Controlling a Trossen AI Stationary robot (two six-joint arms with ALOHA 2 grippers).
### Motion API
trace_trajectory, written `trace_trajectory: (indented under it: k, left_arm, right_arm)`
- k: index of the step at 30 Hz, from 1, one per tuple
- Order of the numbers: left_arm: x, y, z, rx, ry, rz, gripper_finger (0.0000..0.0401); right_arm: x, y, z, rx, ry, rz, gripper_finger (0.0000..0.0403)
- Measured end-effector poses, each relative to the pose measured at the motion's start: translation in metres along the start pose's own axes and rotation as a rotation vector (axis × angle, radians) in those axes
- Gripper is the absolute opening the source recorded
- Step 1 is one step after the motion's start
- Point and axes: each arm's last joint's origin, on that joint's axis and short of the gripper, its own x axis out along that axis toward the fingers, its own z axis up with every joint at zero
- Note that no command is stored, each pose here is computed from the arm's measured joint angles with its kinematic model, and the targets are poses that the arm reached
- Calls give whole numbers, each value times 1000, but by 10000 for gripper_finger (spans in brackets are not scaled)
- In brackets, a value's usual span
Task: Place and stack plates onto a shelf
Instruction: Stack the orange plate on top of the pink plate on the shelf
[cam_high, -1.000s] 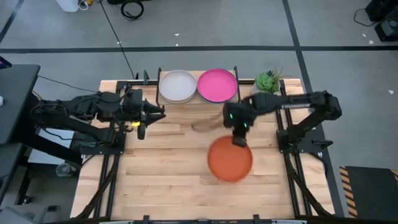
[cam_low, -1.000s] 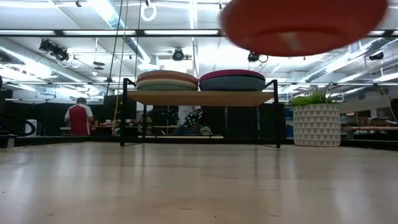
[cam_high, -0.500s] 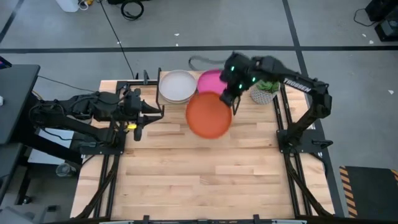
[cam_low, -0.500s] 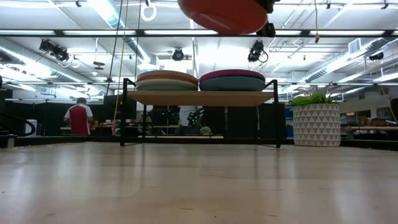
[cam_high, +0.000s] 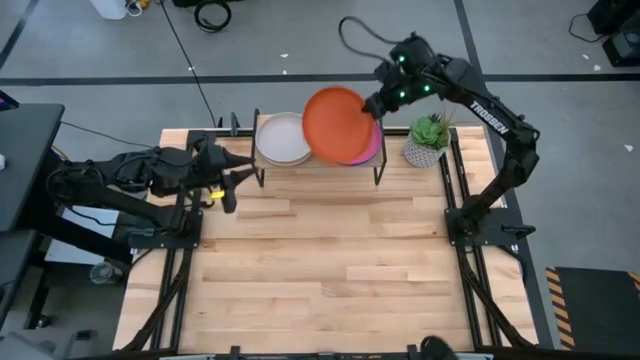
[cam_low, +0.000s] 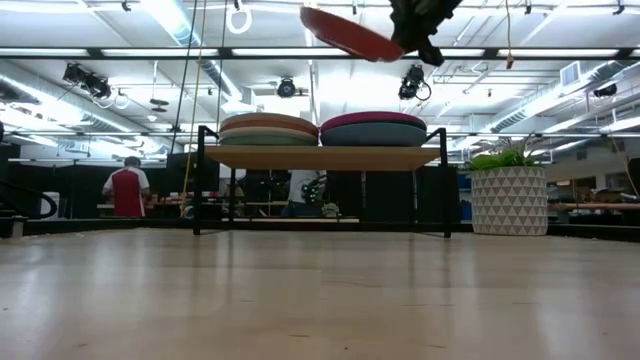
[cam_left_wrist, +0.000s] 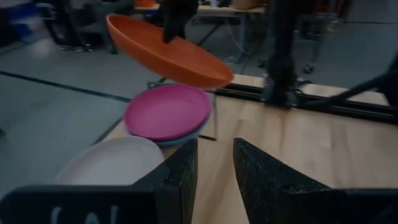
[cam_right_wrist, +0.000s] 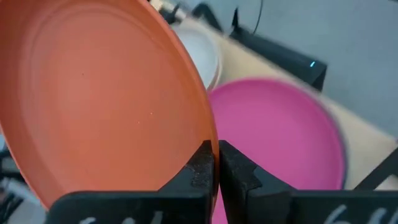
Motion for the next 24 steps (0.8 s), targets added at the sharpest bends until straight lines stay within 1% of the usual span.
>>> trace_trajectory:
  k: [3, 8, 13, 16, 19, 24]
  left_arm:
    - [2, 4, 0, 6, -1, 36, 109]
    - [8, 16, 0, 0, 13, 117, 109]
    - [13, 29, 1, 13, 24, 171, 109]
    - [16, 35, 1, 2, 34, 169, 109]
    - [16, 38, 1, -12, 35, 158, 109]
    - [17, 41, 1, -22, 36, 166, 109]
  right_arm:
    - [-4, -10, 7, 18, -52, -16, 19]
    - [-4, -26, 13, 54, -59, -36, 19]
    - [19, -47, 17, 103, 14, -45, 19]
    - [28, -56, 16, 114, 60, -65, 19]
    - [30, -63, 14, 116, 97, -113, 19]
    - [29, -74, 10, 137, 151, -143, 20]
